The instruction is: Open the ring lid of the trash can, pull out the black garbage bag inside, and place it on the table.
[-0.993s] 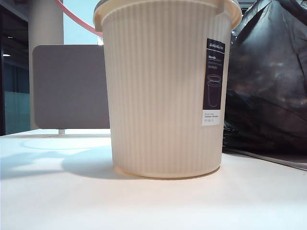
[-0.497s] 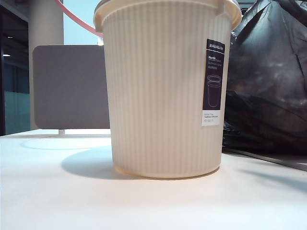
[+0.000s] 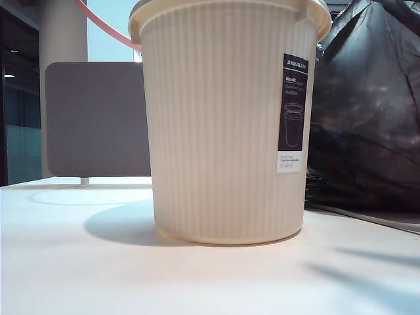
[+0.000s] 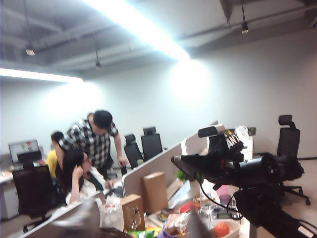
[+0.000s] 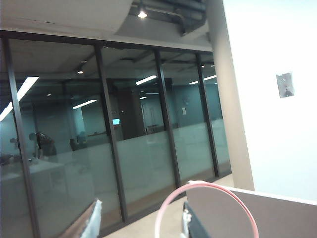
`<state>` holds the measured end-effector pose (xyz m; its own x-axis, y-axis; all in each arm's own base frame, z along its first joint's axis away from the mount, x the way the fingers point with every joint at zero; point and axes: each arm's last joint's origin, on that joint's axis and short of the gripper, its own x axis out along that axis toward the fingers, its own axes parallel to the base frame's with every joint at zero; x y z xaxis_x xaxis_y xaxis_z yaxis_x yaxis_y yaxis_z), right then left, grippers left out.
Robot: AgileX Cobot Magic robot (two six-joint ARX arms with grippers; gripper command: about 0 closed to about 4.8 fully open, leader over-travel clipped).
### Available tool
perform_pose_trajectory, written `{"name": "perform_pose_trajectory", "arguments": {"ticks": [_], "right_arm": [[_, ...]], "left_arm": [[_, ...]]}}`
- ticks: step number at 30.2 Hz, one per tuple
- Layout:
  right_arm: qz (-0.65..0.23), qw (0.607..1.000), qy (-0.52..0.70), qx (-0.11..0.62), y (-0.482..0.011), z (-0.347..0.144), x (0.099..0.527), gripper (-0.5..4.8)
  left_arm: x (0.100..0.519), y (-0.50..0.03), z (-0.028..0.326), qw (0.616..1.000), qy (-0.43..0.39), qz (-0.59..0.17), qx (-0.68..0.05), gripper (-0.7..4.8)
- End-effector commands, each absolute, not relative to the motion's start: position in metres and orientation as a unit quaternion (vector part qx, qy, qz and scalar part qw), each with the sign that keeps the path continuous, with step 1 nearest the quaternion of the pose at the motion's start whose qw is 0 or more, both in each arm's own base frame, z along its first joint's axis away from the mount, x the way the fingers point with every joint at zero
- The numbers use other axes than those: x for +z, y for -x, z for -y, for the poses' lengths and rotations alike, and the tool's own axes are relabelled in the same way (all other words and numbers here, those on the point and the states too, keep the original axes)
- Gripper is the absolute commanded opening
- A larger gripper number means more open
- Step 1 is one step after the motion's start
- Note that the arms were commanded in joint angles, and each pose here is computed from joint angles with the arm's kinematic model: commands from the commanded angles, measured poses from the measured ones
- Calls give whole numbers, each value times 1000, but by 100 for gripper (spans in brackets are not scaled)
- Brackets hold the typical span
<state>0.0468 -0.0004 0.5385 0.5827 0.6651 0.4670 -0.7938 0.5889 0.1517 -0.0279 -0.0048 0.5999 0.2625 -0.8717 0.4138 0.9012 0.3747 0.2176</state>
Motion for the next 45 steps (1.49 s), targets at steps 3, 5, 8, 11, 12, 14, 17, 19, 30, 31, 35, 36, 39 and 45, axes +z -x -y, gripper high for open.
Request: {"name": "perform_pose_trajectory", "arguments": {"ticks": [3,5,8,11,12,14,17,19,30,31,35,36,39,45], "right_arm": [[179,871,-186,417,-32,-10,536,168],[170,875,-189,413,-27,-14,533,166],[156,881,-182,409,-15,-20,526,165],[135,887,-181,402,-8,-24,515,156],[128,890,-182,398,-7,-24,511,144],[113,897,-182,386,-3,-25,502,144],[98,911,-170,363,3,-26,488,143],[86,922,-154,344,7,-25,478,143],[21,951,-61,302,23,-19,436,144],[19,950,-59,305,24,-19,432,144],[7,946,-61,319,23,-18,414,144],[4,945,-62,322,23,-18,408,144],[-8,935,-65,348,22,-18,388,144],[-30,925,-115,362,16,-18,355,144]], "left_arm": [[587,59,-13,801,18,238,-549,110],[580,68,-20,812,10,237,-534,77],[569,83,-31,839,-11,238,-489,73],[558,96,-40,860,-26,238,-451,61],[555,100,-43,864,-29,240,-442,59],[549,107,-48,868,-36,245,-430,58],[539,113,-51,872,-42,239,-425,57],[530,114,-53,878,-42,223,-422,57],[474,98,-45,898,-38,146,-413,56],[468,96,-43,898,-33,146,-414,56],[442,84,-36,897,-32,143,-417,57],[435,80,-34,897,-32,139,-418,57],[413,66,-26,898,-34,125,-421,57],[387,42,-12,896,-27,94,-433,57]]}}
